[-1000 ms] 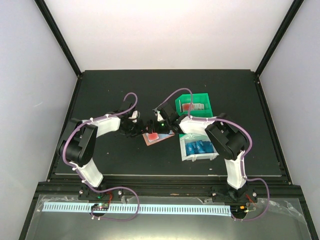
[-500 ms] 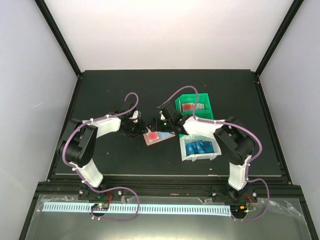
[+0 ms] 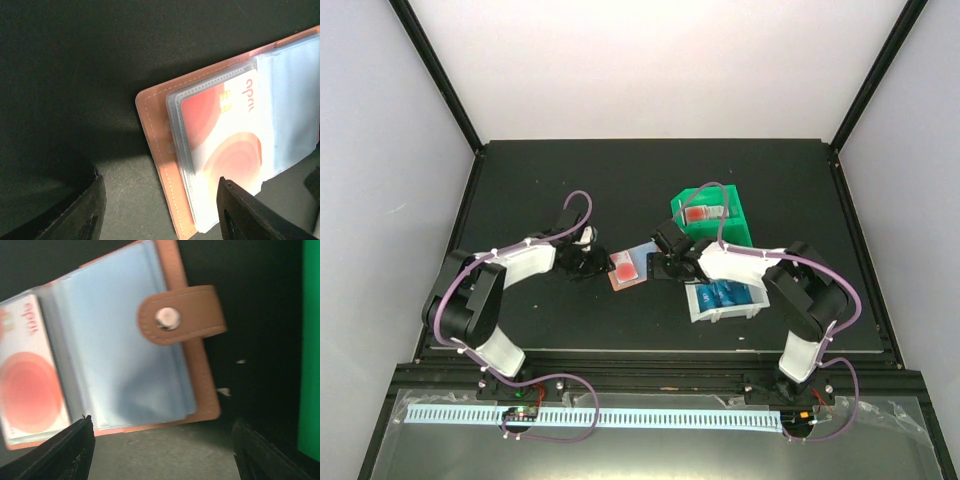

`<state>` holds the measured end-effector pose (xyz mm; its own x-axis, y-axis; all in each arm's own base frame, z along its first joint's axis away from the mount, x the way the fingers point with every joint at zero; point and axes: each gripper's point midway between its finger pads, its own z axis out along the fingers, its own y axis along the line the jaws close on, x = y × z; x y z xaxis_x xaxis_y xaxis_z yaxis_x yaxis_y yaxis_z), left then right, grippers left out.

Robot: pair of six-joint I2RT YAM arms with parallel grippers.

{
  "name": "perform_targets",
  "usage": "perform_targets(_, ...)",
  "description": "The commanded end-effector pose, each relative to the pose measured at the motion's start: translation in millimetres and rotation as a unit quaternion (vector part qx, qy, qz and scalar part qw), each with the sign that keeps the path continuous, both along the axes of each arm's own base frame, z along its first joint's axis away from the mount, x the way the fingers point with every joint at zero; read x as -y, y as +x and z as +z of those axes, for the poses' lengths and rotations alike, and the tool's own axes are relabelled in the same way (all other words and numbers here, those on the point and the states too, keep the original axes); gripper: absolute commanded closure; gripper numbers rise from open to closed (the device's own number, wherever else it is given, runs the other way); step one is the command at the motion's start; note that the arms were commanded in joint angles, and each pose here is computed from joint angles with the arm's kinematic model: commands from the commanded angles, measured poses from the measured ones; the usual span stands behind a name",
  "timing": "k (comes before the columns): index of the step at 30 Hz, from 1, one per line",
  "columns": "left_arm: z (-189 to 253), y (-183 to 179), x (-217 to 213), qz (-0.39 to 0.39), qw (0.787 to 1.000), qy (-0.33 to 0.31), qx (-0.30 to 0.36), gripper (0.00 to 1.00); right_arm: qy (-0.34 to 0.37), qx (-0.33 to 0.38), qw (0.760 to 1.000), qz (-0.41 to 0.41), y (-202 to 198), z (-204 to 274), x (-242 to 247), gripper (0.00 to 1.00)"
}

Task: Put the credit cards into the card holder
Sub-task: Insert the credit card into the card holder, then close the card holder at the center of the board.

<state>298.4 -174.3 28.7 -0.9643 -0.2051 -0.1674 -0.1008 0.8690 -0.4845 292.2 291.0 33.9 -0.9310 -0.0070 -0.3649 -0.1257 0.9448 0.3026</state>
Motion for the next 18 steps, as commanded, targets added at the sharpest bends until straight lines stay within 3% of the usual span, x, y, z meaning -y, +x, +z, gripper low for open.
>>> perform_targets(1,5,-8,1,-0.009,1.0,-0.007,0.011,0.36,-0.074,0.031,0.995,-0.058,9,3,36,0.23)
perform_targets(7,4,-23,7,-0.006,0.999,-0.036,0.0,0.3,-0.137,0.069,0.985,-0.084,27,10,59,0.18)
perform_targets(13,3,-26,9,0.008,0.999,-0.048,-0.011,0.3,-0.094,0.095,0.991,0.017,46,15,13,0.18)
perform_targets(18,1,-25,8,0.021,0.999,-0.047,-0.016,0.31,-0.118,0.111,0.986,0.035,59,12,7,0.19)
